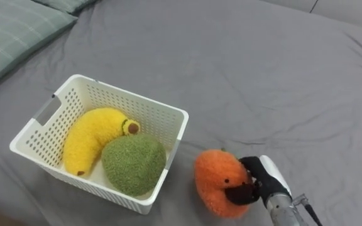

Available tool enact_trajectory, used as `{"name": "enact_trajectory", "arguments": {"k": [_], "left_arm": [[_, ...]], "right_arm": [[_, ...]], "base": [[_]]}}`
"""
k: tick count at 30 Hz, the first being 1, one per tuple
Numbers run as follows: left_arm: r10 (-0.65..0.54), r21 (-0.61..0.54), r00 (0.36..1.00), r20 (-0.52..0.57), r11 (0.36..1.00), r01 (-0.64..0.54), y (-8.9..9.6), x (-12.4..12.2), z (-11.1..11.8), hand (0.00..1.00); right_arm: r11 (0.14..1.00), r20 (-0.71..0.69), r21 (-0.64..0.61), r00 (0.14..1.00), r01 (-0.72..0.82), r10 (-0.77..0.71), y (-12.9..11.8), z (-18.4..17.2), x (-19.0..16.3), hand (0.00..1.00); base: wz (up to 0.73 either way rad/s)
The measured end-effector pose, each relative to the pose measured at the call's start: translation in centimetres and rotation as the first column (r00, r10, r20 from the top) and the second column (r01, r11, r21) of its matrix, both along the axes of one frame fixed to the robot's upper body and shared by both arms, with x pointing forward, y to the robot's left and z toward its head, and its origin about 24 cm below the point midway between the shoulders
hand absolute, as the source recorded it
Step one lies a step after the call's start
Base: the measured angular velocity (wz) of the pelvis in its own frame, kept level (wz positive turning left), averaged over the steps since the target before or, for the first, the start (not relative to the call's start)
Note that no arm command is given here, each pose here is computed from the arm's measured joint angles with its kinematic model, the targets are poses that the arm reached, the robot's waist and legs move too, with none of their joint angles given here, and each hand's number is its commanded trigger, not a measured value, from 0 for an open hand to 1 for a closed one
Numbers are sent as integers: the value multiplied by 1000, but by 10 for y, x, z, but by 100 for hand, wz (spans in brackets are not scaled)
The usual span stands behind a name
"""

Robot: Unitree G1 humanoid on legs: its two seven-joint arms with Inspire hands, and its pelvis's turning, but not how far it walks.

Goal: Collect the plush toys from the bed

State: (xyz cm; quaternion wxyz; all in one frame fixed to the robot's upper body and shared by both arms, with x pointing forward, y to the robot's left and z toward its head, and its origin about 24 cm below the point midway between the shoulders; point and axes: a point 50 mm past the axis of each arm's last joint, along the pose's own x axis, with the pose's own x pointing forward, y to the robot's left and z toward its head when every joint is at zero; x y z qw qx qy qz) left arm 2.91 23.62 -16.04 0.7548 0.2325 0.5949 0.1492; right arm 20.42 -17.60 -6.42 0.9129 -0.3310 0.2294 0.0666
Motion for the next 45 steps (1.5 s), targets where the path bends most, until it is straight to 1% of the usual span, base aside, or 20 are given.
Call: {"name": "enact_trajectory", "arguments": {"k": [5, 9, 14, 18, 21, 27, 30, 34, 39, 42, 45], "left_arm": [[-1, -13, 1000, 5, 1000, 1, 0, 2, 0, 0], [13, -17, 1000, 11, 1000, -13, 4, 4, 1, 0], [13, -25, 1000, 8, 1000, -13, 4, 5, 0, 0], [33, -24, 999, -15, 999, -34, 5, -1, -1, 0], [34, -23, 999, -18, 999, -34, 5, -1, -1, 0], [31, -21, 999, -24, 999, -31, 5, 1, -1, 0], [10, -17, 999, -32, 1000, -11, 5, 2, -1, 0], [9, -29, 999, -31, 1000, -10, 6, 4, -1, 0], [-2, -42, 999, -49, 999, 0, 3, 5, -2, 0], [-8, -46, 997, -75, 999, 4, 3, 4, -4, 0], [-12, -40, 997, -77, 999, 9, 6, 4, -3, 0]], "right_arm": [[1000, 89, 24, 996, 14, -16, 1, 17, 12, 100], [998, 216, 60, 976, 14, -26, 3, 45, 26, 100], [994, 289, 112, 957, 4, -37, 6, 64, 38, 100], [989, 408, 142, 913, -42, -20, 14, 95, 46, 100], [987, 470, 142, 882, -69, -6, 19, 112, 55, 100], [985, 546, 132, 838, -109, 20, 28, 136, 66, 100], [987, 591, 101, 806, -124, 40, 31, 149, 72, 100], [985, 614, 85, 786, -148, 65, 38, 157, 74, 100], [970, 604, 49, 780, -239, 162, 62, 162, 77, 100], [958, 620, 21, 756, -285, 211, 70, 173, 83, 100], [947, 627, 5, 739, -321, 247, 80, 177, 84, 100]], "base": [[-1], [0], [-1], [0], [3], [0], [3], [7], [7], [7], [14]]}}
